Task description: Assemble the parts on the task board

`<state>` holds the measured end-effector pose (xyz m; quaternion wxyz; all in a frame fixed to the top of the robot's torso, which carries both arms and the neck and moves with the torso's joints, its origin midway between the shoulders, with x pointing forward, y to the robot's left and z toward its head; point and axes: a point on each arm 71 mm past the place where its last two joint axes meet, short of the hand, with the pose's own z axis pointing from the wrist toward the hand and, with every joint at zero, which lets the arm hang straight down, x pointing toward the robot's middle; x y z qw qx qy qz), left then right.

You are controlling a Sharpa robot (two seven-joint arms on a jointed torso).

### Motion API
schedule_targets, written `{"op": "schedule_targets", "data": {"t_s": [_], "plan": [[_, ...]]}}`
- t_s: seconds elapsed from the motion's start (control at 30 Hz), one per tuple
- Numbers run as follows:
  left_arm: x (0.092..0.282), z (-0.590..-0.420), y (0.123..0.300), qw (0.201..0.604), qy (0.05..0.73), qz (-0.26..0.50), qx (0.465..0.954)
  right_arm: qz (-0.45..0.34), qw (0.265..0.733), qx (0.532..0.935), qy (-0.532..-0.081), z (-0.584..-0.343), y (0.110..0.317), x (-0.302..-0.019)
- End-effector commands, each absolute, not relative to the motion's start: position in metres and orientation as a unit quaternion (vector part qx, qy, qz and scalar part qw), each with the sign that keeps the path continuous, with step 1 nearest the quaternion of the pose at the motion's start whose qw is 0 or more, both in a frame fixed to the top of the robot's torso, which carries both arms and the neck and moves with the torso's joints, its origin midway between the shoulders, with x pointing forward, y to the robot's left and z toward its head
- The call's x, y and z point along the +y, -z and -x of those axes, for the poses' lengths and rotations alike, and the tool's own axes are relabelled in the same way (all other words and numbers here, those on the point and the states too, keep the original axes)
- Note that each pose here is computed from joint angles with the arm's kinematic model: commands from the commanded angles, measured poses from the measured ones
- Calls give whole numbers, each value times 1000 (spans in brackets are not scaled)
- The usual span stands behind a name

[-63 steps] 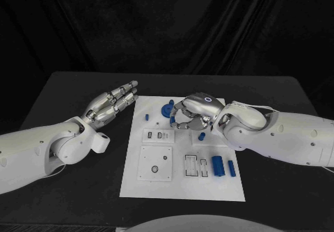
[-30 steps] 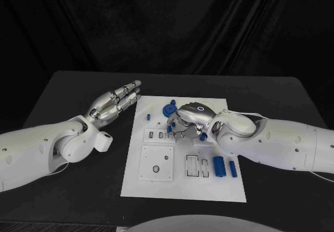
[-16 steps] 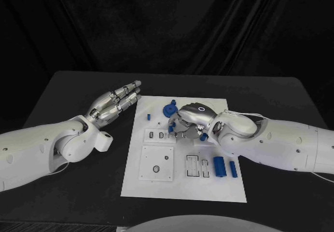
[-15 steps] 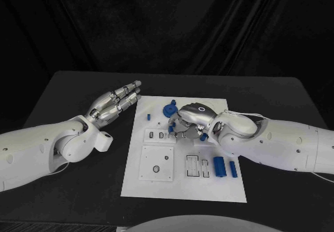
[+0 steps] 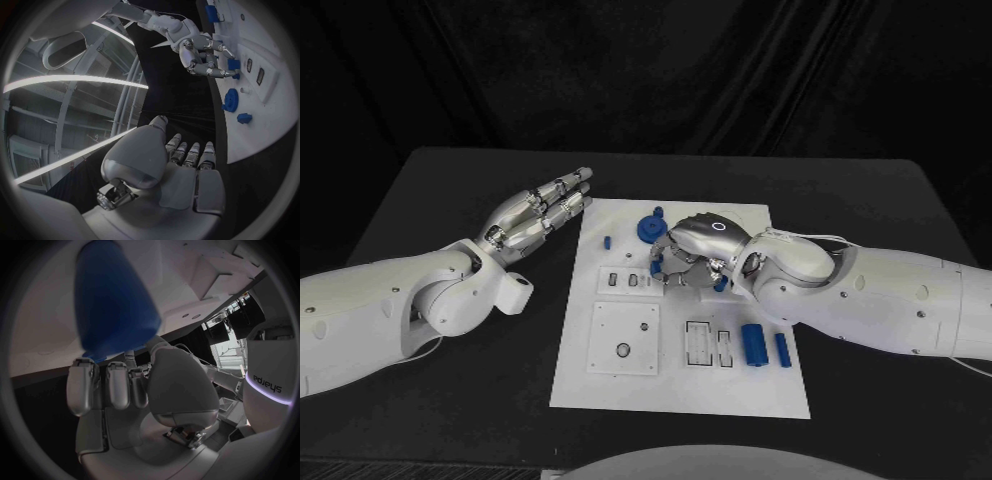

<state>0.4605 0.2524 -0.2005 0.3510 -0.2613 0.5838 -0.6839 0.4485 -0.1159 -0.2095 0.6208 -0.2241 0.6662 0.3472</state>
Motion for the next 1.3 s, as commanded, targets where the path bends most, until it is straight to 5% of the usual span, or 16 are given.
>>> {"op": "schedule_targets", "data": {"t_s": [0.03, 1.3], "plan": [[251, -458, 196, 354, 710, 247, 557, 224, 616, 676, -336, -448, 213, -117], [251, -459, 197, 351, 709, 248, 560, 251, 608, 683, -317, -443, 216, -113]]}}
